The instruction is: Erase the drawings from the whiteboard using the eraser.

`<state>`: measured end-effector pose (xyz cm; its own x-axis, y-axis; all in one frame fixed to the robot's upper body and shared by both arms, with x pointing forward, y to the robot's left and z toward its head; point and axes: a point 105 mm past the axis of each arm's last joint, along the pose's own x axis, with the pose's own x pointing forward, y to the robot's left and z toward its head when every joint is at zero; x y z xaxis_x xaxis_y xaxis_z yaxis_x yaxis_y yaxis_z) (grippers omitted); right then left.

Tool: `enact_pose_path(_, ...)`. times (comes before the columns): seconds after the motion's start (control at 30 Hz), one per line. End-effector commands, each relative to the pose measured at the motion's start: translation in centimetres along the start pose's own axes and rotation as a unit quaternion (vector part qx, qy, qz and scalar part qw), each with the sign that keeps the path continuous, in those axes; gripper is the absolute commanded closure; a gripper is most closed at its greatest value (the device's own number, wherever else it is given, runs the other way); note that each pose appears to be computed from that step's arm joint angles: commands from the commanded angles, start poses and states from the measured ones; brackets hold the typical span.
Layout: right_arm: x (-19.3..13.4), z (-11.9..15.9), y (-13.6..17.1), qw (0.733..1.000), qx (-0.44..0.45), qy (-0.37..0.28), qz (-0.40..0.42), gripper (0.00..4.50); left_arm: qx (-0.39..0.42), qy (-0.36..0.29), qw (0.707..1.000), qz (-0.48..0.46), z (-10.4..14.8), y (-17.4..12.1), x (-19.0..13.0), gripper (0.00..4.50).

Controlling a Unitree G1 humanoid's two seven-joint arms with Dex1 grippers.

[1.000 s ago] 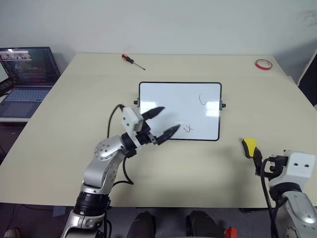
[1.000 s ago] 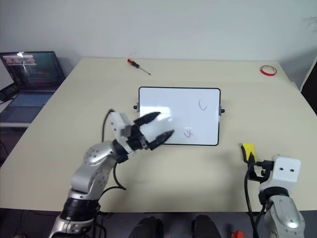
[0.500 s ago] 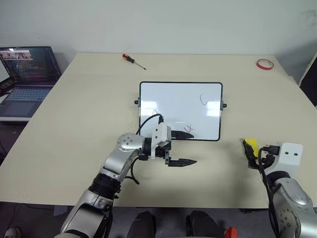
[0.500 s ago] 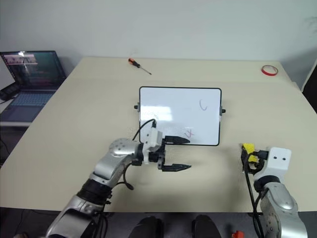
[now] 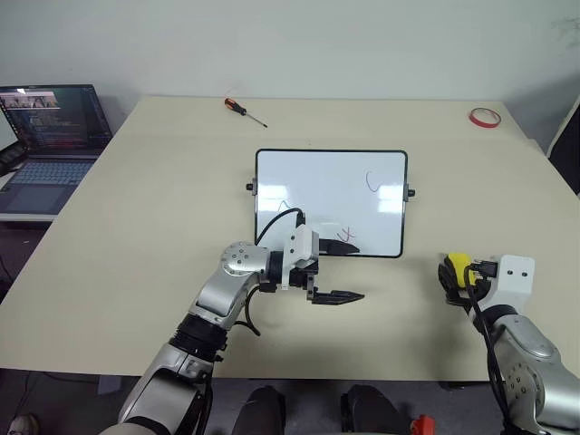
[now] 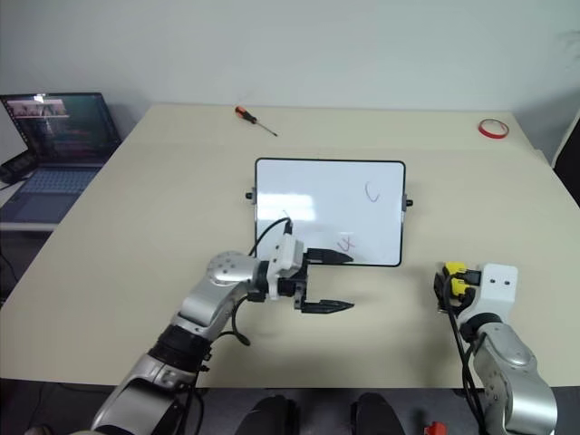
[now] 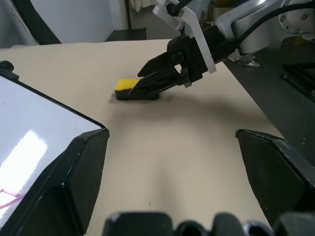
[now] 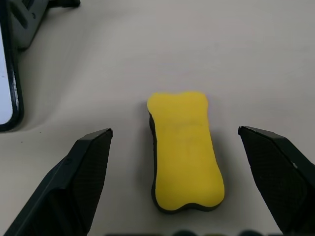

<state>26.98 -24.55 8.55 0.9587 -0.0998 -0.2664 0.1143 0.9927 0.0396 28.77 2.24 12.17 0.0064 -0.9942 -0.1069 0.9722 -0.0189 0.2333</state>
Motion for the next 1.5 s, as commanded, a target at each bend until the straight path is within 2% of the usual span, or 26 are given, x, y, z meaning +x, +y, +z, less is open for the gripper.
enact_pose_path(0.03, 0.3, 0.9, -0.1, 1.000, 0.012, -0.016, 0.003, 0.01, 0.020, -0.014, 1.000, 0.011, 1.1, 0.2, -0.1, 0.00)
enact_pose_path(0.63, 0.8, 0.8, -0.6, 1.000, 0.020, -0.008, -0.004, 0.01, 0.013, -0.011, 1.000, 0.021, 1.1, 0.5, -0.2, 0.00)
enact_pose_path(0.73, 0.9, 0.7, -0.7, 0.999, 0.032, -0.006, -0.007, 0.59, 0.014, -0.012, 1.000, 0.022, 1.2, 0.6, -0.2, 0.00)
enact_pose_path(1.0, 1.2, 0.8, -1.1, 0.999, 0.046, -0.002, -0.011, 3.38, 0.016, -0.008, 0.999, 0.029, 1.1, 1.1, -0.5, 0.00)
enact_pose_path(1.27, 1.5, 1.1, -1.2, 0.999, 0.039, -0.005, -0.014, 3.44, 0.018, -0.009, 0.999, 0.034, 1.2, 1.3, -0.5, 0.00)
enact_pose_path(1.5, 1.2, 3.3, -1.1, 0.998, 0.010, -0.065, -0.018, 3.44, 0.032, -0.032, 0.997, 0.064, 2.9, 1.8, -0.3, 0.00)
